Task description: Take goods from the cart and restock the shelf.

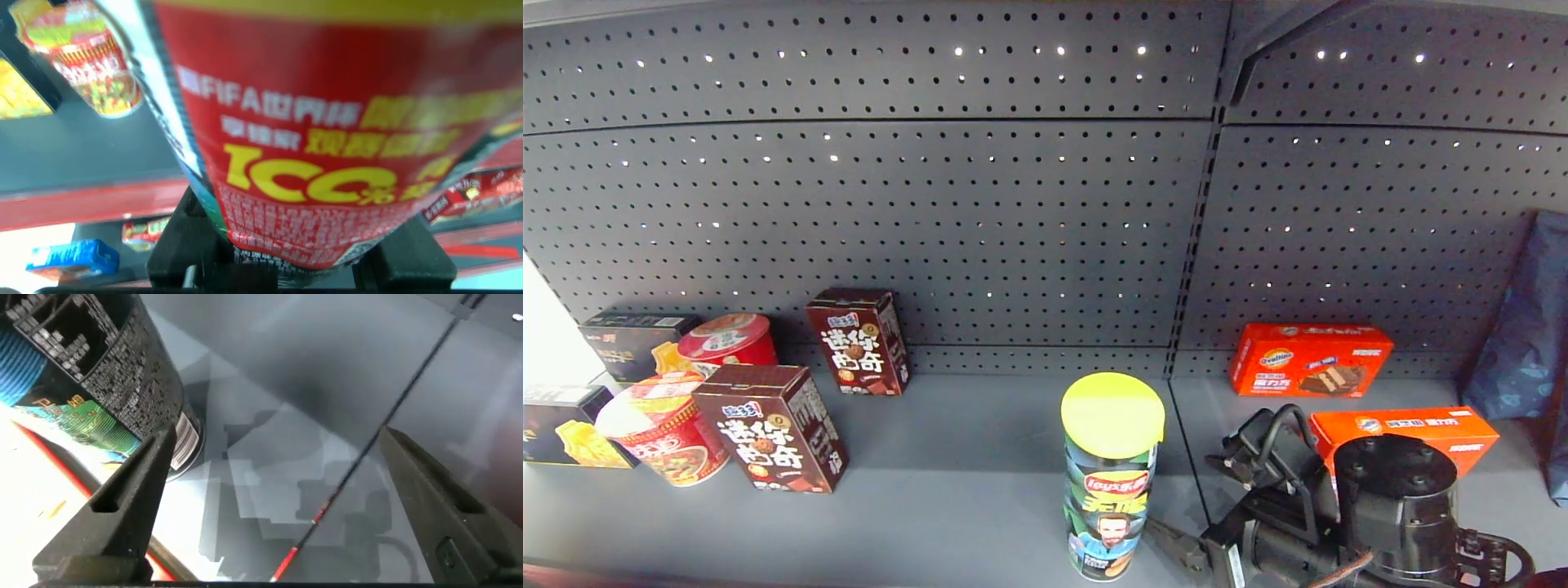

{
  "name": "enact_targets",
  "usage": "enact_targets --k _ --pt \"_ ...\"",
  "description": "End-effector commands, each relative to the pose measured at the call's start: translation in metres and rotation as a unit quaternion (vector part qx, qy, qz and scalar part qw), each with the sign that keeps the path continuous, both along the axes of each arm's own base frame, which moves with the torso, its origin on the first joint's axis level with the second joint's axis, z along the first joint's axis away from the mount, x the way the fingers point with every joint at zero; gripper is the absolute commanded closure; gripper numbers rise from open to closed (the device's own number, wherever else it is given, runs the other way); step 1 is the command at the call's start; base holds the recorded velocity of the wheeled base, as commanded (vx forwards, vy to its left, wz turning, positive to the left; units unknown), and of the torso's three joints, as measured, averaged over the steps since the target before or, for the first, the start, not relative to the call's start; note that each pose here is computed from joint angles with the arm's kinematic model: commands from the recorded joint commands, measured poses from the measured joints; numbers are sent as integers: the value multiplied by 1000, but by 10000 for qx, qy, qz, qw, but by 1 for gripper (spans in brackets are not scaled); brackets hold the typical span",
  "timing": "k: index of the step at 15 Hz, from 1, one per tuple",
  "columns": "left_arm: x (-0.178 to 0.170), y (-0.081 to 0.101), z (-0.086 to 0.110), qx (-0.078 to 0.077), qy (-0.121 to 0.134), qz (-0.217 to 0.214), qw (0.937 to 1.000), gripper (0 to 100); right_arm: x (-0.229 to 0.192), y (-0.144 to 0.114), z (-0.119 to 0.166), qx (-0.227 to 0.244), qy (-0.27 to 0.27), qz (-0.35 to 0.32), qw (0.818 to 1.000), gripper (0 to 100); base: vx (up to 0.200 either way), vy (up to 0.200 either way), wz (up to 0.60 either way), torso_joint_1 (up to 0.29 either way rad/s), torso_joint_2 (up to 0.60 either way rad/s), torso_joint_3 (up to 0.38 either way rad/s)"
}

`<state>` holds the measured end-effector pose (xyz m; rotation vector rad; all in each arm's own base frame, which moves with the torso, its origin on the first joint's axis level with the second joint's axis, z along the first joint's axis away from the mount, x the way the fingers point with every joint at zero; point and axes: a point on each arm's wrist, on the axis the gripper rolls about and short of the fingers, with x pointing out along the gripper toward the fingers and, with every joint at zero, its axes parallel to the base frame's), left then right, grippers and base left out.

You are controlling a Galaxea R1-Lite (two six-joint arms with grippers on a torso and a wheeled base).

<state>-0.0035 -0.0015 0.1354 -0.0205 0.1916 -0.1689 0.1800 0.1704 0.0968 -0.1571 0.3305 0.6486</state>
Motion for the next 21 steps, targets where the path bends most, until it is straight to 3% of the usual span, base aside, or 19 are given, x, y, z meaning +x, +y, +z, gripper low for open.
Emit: enact_targets --k 1,4,6,7,9,11,12,13,14,15,16,17,18,21 --pt "-3 0 -1 -5 -50 -2 10000 100 -2 1 1 21 -15 34 10000 0 0 0 0 0 0 0" --pt "-9 1 -1 -10 -111 -2 9999 100 -9 -4 6 110 -46 8 9999 0 0 0 0 0 0 0" --pt "-13 1 23 -11 -476 2 9989 100 -26 -25 20 264 -249 -122 9993 0 0 0 0 0 0 0" --pt "-9 1 46 53 -588 -23 9983 100 -41 -44 27 360 -416 -216 9983 0 0 0 0 0 0 0" --pt "3 -1 70 336 -632 -278 9970 100 -63 -64 30 358 -632 -179 9972 0 0 0 0 0 0 0" --pt "15 -4 83 328 -561 -859 9942 100 -68 -82 31 343 -697 -572 9953 0 0 0 0 0 0 0" --pt "18 -5 84 327 -535 -945 9935 100 -68 -84 32 349 -720 -640 9947 0 0 0 0 0 0 0" --pt "31 -9 93 273 -369 -1395 9892 100 -76 -94 36 375 -813 -866 9922 0 0 0 0 0 0 0" --pt "40 -12 94 259 -189 -1566 9871 100 -84 -102 36 314 -792 -983 9915 0 0 0 0 0 0 0" --pt "47 -14 95 253 -118 -1704 9850 100 -92 -107 35 266 -744 -965 9922 0 0 0 0 0 0 0" --pt "60 -21 95 190 -105 -2119 9770 100 -105 -116 33 162 -634 -923 9936 0 0 0 0 0 0 0" --pt "73 -25 93 160 -12 -2296 9731 100 -114 -124 33 108 -579 -929 9939 0 0 0 0 0 0 0" --pt "80 -28 91 150 41 -2356 9717 100 -118 -127 34 108 -579 -936 9939 0 0 0 0 0 0 0" --pt "124 -42 86 -29 129 -3022 9532 100 -142 -147 35 152 -604 -1012 9929 0 0 0 0 0 0 0"
